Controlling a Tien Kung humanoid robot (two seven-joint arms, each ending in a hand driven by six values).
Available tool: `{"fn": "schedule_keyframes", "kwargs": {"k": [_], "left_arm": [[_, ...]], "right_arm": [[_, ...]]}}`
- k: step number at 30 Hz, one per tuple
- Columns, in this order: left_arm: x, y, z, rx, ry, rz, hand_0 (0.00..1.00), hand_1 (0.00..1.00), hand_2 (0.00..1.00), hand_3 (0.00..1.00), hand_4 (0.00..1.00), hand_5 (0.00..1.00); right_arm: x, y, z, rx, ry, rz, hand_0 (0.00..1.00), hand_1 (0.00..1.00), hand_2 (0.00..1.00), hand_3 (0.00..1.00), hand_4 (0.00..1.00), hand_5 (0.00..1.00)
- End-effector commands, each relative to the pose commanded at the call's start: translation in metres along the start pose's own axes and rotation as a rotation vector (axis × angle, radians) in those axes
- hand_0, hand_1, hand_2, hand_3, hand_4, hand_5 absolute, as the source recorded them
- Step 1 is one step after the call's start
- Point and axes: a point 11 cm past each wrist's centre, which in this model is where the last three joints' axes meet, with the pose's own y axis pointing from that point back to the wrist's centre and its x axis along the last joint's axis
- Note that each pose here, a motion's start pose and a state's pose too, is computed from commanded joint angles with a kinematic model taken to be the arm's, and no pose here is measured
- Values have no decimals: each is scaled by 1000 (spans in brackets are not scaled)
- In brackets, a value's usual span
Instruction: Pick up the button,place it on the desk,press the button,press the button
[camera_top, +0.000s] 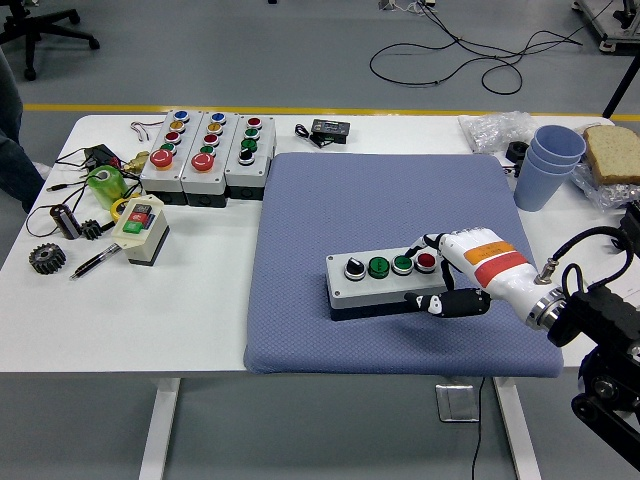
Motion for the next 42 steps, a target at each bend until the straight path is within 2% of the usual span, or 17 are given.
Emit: {"fn": "schedule_keyframes", "kwargs": {"k": [23, 27, 28, 33, 34, 39, 40, 42], "left_arm": [[1, 0, 1, -1, 1, 3, 608, 641, 689, 560, 427, 764], [1, 0, 0, 3, -2, 2, 608, 641, 689, 560, 427, 764], [1, 0, -1, 3, -3, 2, 608, 641, 688, 560, 429, 766], [0, 0, -2, 6, -6, 0, 608, 641, 688, 560, 429, 766], [0, 0, -2, 6, -6, 0, 608, 641, 688, 560, 429, 765], [0, 0, -3, 8, -9, -1, 608, 641, 688, 560, 429, 765], [-1, 0, -4, 9, -8, -1, 607, 641, 689, 560, 429, 765], [-1, 0, -4, 10, -9, -1, 607, 641, 689, 560, 429, 765]], "right_arm": [[-19, -4, -2, -12, 21, -64, 30, 2, 216, 660, 823, 505], [-5, -2, -3, -1, -21, -1, 30, 2, 216, 660, 823, 505], [-1, -2, -3, 1, -34, 17, 54, 2, 242, 665, 825, 506], [30, 3, -2, 26, -225, 172, 54, 2, 242, 665, 825, 506], [36, 3, -1, 30, -266, 197, 371, 287, 526, 745, 825, 499], [47, 4, 10, 53, -471, 215, 371, 287, 526, 745, 825, 499], [48, 4, 15, 50, -515, 218, 751, 683, 777, 797, 822, 492], [49, 4, 21, 41, -598, 226, 751, 683, 777, 797, 822, 492]]}}
